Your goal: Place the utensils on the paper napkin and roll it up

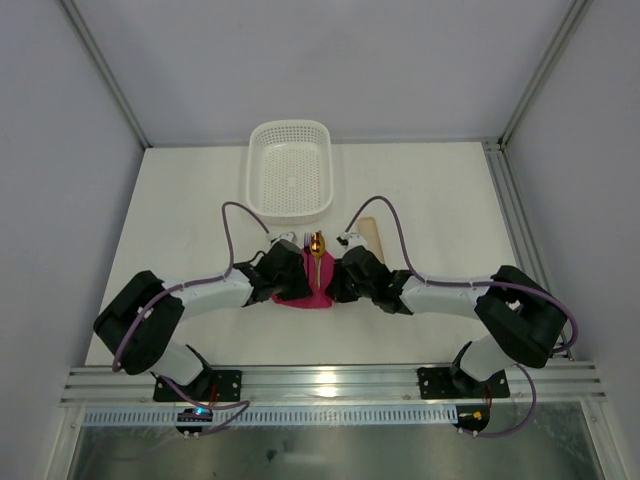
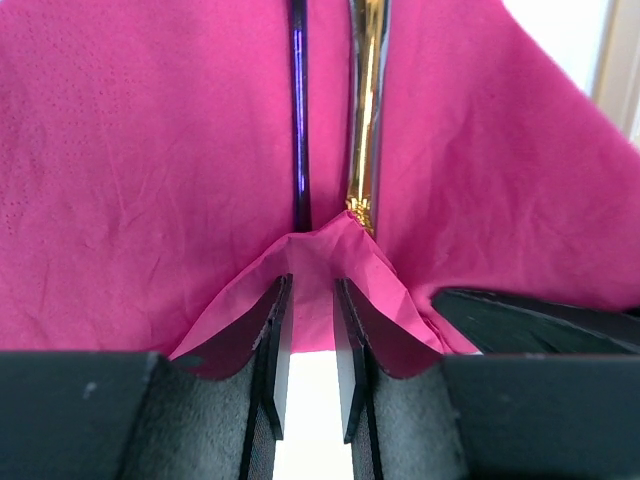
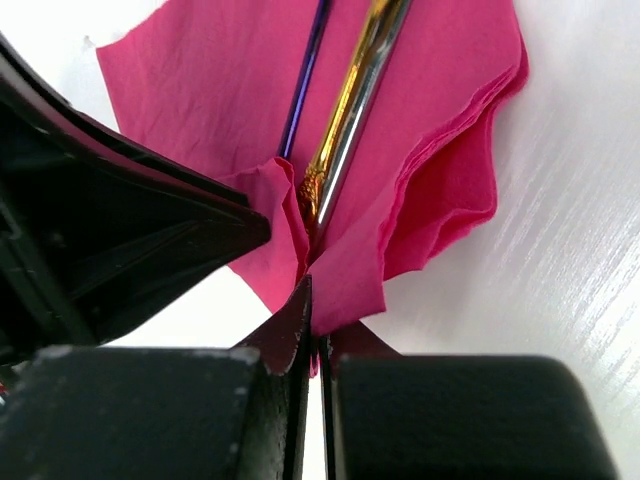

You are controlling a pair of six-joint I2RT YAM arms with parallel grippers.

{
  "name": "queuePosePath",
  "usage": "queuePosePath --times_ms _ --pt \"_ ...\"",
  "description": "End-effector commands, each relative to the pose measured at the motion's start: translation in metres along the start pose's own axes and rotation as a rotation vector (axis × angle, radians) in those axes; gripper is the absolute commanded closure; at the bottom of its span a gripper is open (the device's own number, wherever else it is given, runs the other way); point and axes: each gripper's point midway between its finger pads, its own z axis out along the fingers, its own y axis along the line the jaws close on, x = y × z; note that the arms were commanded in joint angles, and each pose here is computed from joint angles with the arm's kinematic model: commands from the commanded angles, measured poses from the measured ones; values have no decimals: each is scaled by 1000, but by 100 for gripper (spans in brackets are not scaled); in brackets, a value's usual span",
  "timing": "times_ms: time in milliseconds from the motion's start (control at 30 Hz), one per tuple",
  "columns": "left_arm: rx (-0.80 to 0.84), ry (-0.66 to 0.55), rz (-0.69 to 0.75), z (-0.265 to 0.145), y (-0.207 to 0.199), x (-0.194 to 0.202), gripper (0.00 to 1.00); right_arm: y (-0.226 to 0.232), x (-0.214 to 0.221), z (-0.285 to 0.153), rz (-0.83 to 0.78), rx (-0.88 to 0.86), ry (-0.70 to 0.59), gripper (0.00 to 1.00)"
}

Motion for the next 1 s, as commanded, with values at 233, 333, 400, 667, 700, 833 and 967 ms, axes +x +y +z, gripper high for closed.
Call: queuePosePath --times_ms 233,333,400,667,700,833,967 --pt "-2 -24 3 7 0 -7 74 36 -29 -2 -62 -109 -55 92" --pt "-6 -26 1 6 0 -7 74 43 -28 -1 -75 -151 -50 84" --pt "-8 -29 0 6 1 -7 74 45 -28 1 -83 -166 -50 80" --pt "-20 -33 -10 3 0 -11 73 52 -21 8 -104 -212 -21 73" --pt "-24 -31 -10 3 0 -11 73 52 -20 8 -108 -218 -23 73" --pt "-30 -28 -20 3 -1 -13 73 56 -21 5 -131 -227 -33 71" --pt "-31 -22 -35 0 -3 -16 72 55 -22 4 -139 -224 -36 71"
